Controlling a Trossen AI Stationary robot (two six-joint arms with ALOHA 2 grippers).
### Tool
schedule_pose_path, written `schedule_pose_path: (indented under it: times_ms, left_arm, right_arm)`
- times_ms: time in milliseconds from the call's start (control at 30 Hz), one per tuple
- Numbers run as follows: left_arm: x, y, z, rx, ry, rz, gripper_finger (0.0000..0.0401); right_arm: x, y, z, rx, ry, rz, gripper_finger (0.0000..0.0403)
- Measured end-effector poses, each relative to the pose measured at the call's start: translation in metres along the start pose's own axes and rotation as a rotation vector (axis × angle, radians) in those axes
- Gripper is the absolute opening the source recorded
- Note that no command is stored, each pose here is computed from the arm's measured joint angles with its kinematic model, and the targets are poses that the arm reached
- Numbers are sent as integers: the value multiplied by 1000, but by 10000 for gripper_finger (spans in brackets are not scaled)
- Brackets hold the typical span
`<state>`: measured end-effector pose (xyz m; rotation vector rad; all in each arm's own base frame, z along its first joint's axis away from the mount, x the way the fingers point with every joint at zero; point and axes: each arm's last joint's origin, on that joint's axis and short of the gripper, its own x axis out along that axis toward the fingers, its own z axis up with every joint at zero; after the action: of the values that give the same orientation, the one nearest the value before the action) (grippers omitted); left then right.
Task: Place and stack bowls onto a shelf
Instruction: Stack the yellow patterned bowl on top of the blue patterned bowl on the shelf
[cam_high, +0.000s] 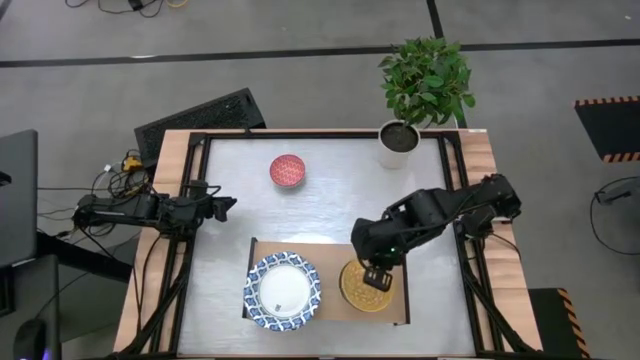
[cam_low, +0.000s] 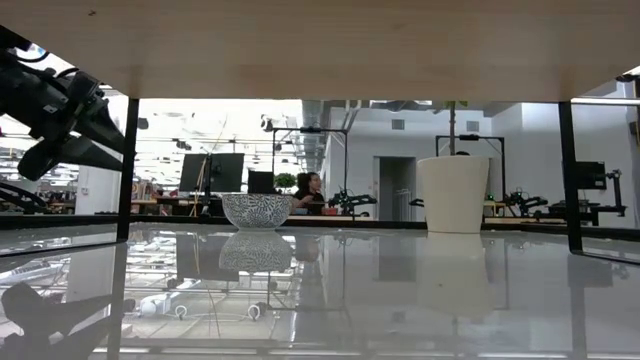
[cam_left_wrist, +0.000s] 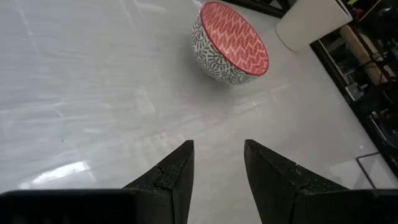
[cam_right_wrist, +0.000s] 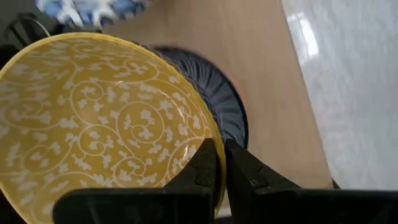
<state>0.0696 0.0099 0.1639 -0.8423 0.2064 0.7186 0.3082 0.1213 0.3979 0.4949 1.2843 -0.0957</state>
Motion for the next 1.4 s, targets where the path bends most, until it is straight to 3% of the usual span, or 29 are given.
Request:
schedule_pose_path:
  times_ms: [267,633,1400]
  left_arm:
    - [0,0,0,0,-4,3,128]
    - [0,0,0,-34,-9,7,128]
    - [0,1,1,-40,-43,26,128]
  right_arm:
    - [1,1,-5,-72,-1,-55,35]
    - [-1,-11,8,-155,-23,-49,35]
    - [0,-9,9,-187,-32,-33,35]
